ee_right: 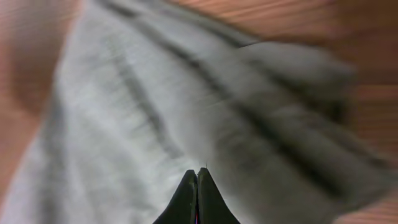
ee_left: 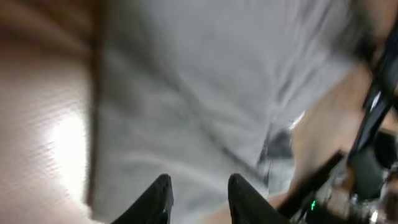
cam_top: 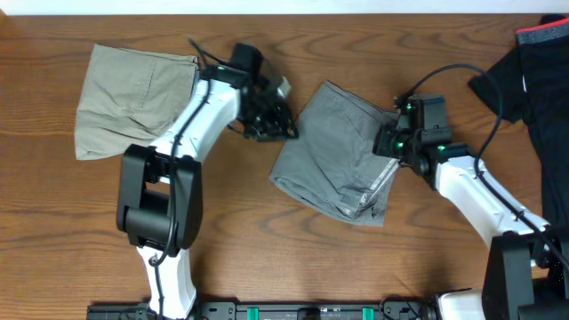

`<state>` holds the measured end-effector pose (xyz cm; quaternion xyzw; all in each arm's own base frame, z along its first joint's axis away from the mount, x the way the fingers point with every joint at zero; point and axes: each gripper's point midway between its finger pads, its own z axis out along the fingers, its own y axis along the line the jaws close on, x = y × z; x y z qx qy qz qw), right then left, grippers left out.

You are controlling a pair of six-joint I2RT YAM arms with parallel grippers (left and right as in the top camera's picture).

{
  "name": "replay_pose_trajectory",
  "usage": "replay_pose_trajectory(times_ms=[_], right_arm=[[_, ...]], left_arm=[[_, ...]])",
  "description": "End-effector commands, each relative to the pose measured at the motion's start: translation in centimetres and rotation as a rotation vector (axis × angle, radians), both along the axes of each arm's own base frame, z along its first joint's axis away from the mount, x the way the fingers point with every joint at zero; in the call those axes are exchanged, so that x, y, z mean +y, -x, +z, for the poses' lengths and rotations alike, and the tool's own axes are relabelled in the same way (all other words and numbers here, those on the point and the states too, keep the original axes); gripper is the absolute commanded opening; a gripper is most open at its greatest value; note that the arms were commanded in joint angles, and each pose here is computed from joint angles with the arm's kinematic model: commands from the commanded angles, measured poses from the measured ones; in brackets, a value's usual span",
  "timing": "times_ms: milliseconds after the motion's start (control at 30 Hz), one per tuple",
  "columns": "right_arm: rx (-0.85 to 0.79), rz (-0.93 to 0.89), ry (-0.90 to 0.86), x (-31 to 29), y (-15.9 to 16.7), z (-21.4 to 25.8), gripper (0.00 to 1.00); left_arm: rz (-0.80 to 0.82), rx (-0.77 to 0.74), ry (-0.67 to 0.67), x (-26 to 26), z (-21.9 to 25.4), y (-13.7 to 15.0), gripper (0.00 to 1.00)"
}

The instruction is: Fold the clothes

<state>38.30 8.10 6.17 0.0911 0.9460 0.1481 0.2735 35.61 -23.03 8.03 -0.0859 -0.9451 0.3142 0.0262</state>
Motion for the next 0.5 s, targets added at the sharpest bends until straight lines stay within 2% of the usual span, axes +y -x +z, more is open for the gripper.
replay_pose_trajectory(times_ms=[0, 167, 233, 400, 467], right_arm=[[0.048, -0.084, 0.092, -3.6, -0.2, -2.5, 0.01], [0.134, -0.130, 0.084, -5.7, 0.5, -5.2, 0.01], [0.179, -0.126, 0.077, -5.6, 1.3, -6.0, 0.01], [0.423, -0.225, 0.027, -4.7, 6.4, -7.8, 0.01], [0.470, -0.219, 0.033, -4.0, 7.6, -8.0, 0.01]], left_arm=[[-0.123, -0.003, -0.082, -1.1, -1.3, 3.0, 0.32], [-0.200, 0.032, -0.149, -2.1, -4.2, 6.4, 0.33], [-0.183, 0.037, -0.159, -2.2, -5.3, 6.8, 0.33], [0.037, -0.009, -0.275, -0.6, -8.6, 4.0, 0.32], [0.090, -0.037, -0.261, -0.6, -9.2, 2.5, 0.32]])
